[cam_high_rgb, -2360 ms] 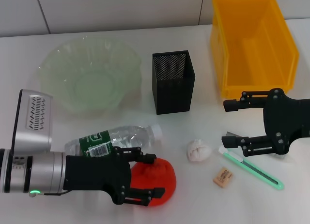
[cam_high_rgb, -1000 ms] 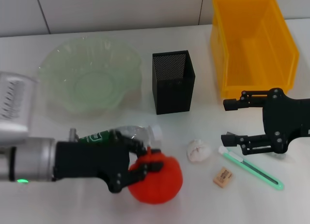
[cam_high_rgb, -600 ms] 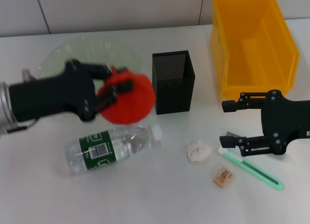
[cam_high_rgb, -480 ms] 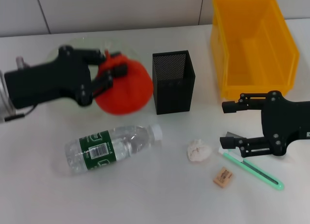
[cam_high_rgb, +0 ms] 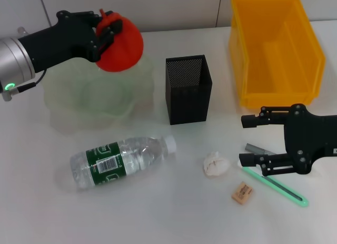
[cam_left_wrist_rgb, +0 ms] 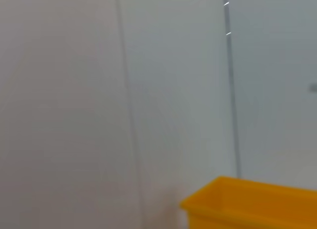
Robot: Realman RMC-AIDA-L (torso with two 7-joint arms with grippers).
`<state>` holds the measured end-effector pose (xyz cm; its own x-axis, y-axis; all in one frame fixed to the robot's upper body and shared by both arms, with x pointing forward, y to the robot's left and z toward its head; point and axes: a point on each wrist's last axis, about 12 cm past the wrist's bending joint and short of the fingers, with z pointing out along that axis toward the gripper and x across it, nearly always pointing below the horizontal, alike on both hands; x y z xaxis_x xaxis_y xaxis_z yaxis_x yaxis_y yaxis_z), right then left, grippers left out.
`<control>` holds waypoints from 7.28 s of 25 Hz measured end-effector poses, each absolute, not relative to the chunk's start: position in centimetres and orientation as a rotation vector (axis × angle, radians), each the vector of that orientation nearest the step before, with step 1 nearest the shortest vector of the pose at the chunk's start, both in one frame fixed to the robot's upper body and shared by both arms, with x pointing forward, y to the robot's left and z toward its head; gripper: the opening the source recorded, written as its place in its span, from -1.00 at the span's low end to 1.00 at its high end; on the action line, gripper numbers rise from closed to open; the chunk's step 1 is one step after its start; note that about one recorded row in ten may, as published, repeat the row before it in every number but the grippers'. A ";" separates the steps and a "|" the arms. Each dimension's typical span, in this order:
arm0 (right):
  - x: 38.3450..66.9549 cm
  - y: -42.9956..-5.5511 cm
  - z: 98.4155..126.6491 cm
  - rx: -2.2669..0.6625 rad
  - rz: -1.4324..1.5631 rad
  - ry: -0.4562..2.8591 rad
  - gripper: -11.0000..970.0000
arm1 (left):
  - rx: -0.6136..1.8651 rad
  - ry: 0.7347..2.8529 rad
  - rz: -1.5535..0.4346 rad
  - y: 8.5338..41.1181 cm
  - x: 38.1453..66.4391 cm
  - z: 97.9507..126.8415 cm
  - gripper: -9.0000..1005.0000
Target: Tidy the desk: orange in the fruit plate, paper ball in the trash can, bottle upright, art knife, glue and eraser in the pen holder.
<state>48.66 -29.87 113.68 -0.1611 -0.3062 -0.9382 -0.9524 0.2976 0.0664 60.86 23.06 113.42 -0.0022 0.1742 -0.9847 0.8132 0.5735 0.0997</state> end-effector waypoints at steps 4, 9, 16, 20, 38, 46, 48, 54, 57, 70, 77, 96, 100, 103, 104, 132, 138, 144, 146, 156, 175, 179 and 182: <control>48.6 -29.9 113.6 -1.159 0.902 1.654 0.56 | 0.864 1.563 -0.513 23.2 61.6 112.5 -0.51; 48.6 -29.8 113.5 -1.151 0.912 1.646 0.56 | 0.849 1.611 -0.464 23.5 61.8 111.4 -0.50; 48.8 -29.7 113.6 -1.155 0.916 1.641 0.56 | 0.818 1.670 -0.396 24.2 61.9 110.1 -0.48; 48.8 -29.7 113.6 -1.156 0.915 1.639 0.56 | 0.819 1.679 -0.362 24.3 62.1 109.9 -0.47; 49.7 -31.1 114.0 -1.051 0.853 1.769 0.56 | 0.791 1.640 -0.471 24.1 61.6 111.1 0.60; 52.7 -30.0 114.5 -1.052 0.771 2.049 0.56 | 0.920 1.470 -0.747 24.4 57.2 113.3 0.63; 53.4 -29.3 114.7 -1.077 0.759 2.111 0.56 | 0.949 1.437 -0.788 24.5 56.2 113.5 0.63; 54.7 -27.1 115.7 -1.143 0.705 2.217 0.56 | 1.030 1.375 -0.877 24.3 54.2 113.9 0.63; 55.4 -26.1 116.1 -1.187 0.661 2.273 0.56 | 1.070 1.359 -0.900 23.9 53.6 113.9 0.63; 56.3 -21.8 115.6 -1.319 0.543 2.397 0.56 | 1.092 1.358 -0.917 23.6 52.9 113.6 0.63; 56.6 -21.0 114.5 -1.342 0.540 2.414 0.56 | 1.100 1.352 -0.919 23.5 52.9 113.8 0.63; 57.3 -18.6 112.4 -1.440 0.494 2.405 0.54 | 1.123 1.347 -0.935 22.9 53.1 114.0 0.63; 57.2 -18.3 112.2 -1.450 0.496 2.410 0.54 | 1.124 1.349 -0.933 22.9 53.1 114.0 0.63; 57.3 -18.2 112.1 -1.438 0.498 2.416 0.53 | 1.125 1.351 -0.932 22.9 53.1 114.0 0.63; 57.4 -18.2 112.1 -1.430 0.496 2.418 0.53 | 1.125 1.351 -0.932 22.9 53.1 114.0 0.63; 57.4 -19.4 112.6 -1.290 0.476 2.432 -0.19 | 1.127 1.359 -0.941 22.9 52.8 113.6 0.63; 55.8 -20.6 116.0 -1.212 0.414 2.334 -0.22 | 1.127 1.360 -0.941 23.0 52.8 113.6 0.63; 54.0 -22.1 119.5 -1.120 0.337 2.226 -0.31 | 1.130 1.356 -0.941 22.8 53.0 113.7 0.63; 53.6 -23.4 120.9 -1.048 0.324 2.180 -0.31 | 1.130 1.355 -0.940 22.7 53.1 113.8 0.63; 54.7 -28.2 122.0 -0.864 0.175 2.049 -0.33 | 1.130 1.358 -0.943 22.3 53.2 113.7 0.63; 59.2 -31.3 117.3 -0.679 0.067 1.940 -0.34 | 1.156 1.362 -0.957 21.5 53.2 113.4 0.63; 59.6 -31.7 117.0 -0.639 0.106 1.922 -0.34 | 1.156 1.362 -0.958 21.5 53.2 113.4 0.63; 59.7 -31.8 117.0 -0.632 0.109 1.912 -0.29 | 1.156 1.362 -0.958 21.5 53.2 113.4 0.63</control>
<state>59.71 -31.84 116.98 -0.2905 -0.3764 -0.8797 -0.4741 0.8552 -0.2093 53.18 21.48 113.43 0.0281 0.1279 -0.9914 0.9763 0.2096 0.0547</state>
